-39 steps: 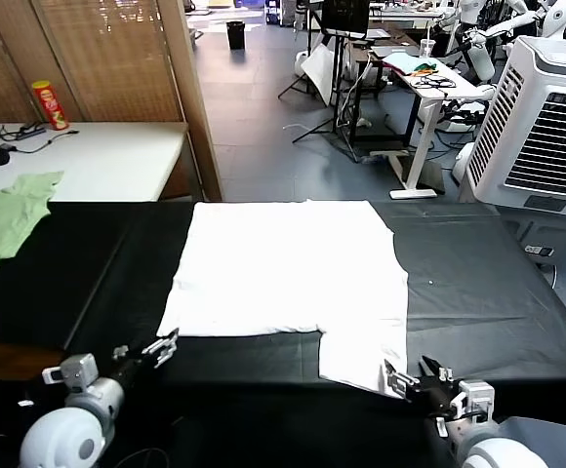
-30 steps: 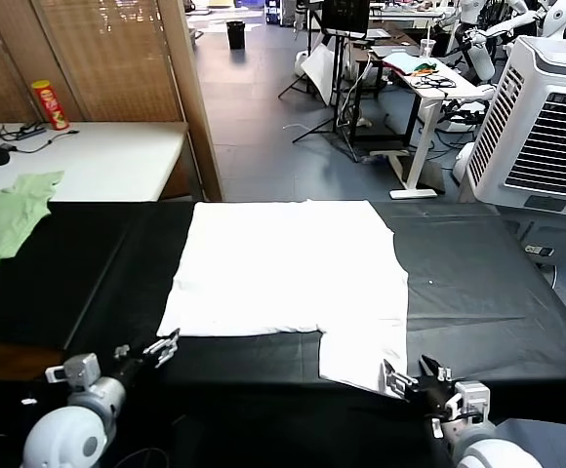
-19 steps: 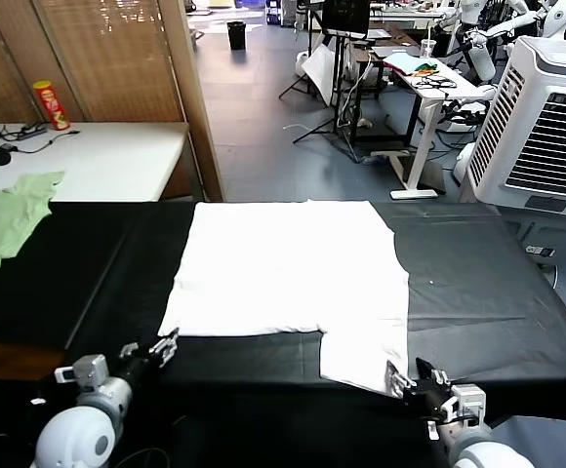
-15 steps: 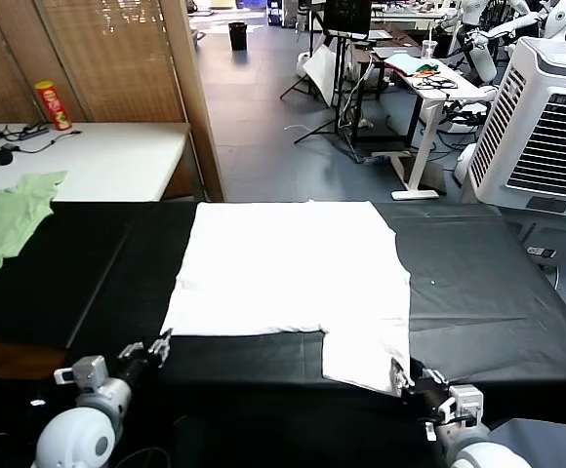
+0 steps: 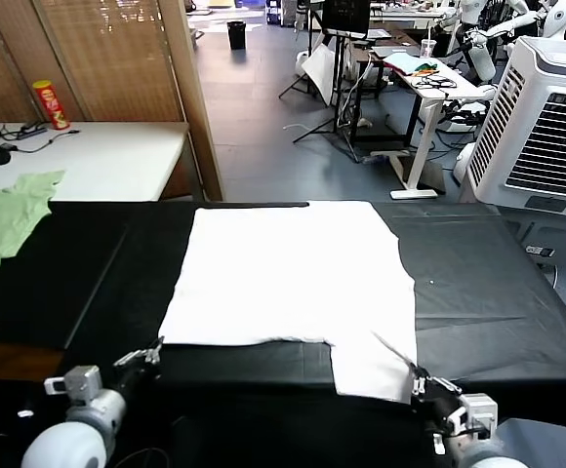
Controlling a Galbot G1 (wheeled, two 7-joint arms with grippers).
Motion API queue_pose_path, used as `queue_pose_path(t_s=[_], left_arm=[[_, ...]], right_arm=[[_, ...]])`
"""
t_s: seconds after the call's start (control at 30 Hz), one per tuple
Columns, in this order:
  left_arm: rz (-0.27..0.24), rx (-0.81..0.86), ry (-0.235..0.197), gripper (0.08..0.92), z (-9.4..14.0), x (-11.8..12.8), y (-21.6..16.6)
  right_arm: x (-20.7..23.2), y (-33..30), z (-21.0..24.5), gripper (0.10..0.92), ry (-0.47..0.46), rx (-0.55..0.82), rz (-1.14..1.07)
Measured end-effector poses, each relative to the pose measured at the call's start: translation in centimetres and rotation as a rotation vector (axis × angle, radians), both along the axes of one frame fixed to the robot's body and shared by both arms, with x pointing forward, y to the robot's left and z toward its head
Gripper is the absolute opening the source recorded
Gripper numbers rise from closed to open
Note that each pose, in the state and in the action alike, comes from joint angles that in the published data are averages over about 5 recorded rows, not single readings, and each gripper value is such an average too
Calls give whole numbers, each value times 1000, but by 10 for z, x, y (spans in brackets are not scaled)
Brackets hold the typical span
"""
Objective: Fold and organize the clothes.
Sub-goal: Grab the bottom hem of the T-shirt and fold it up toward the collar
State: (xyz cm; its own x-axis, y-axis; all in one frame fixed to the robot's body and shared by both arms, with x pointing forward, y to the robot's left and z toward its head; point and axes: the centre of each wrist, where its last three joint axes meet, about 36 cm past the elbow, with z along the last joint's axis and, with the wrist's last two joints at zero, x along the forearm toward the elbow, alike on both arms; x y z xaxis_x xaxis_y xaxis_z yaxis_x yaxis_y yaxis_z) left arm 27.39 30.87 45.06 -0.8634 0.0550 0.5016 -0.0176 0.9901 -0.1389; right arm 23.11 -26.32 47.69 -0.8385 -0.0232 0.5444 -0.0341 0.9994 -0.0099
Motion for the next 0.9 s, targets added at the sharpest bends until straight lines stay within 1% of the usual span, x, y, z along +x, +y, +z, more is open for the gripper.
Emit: queue_pose_path(t_s=[0.1,0.17,0.3,0.47,0.57,0.63,0.73,0.9], left_arm=[[5,-3,-17,126,9,-12,-1],[14,-5,-38,126,12,-16,-2],[27,-14,-89,126,14,-12,-5],[52,-40,-171,126,11,8,-9],[82,-43,-223,126,7,24,-10],[102,-40,-249,126,2,35,-10],[117,-30,-275,126,-4,51,-11],[112,1,-290,126,-14,76,-11]], right_arm=[[10,-4,-4,122,-58,39,23],[22,-8,-10,122,-96,58,31],[53,-17,-21,122,-167,77,41],[98,-29,-34,122,-237,62,51],[123,-33,-42,122,-245,58,51],[138,-34,-47,122,-244,54,53],[159,-35,-55,122,-237,44,57],[190,-36,-67,122,-219,27,71]])
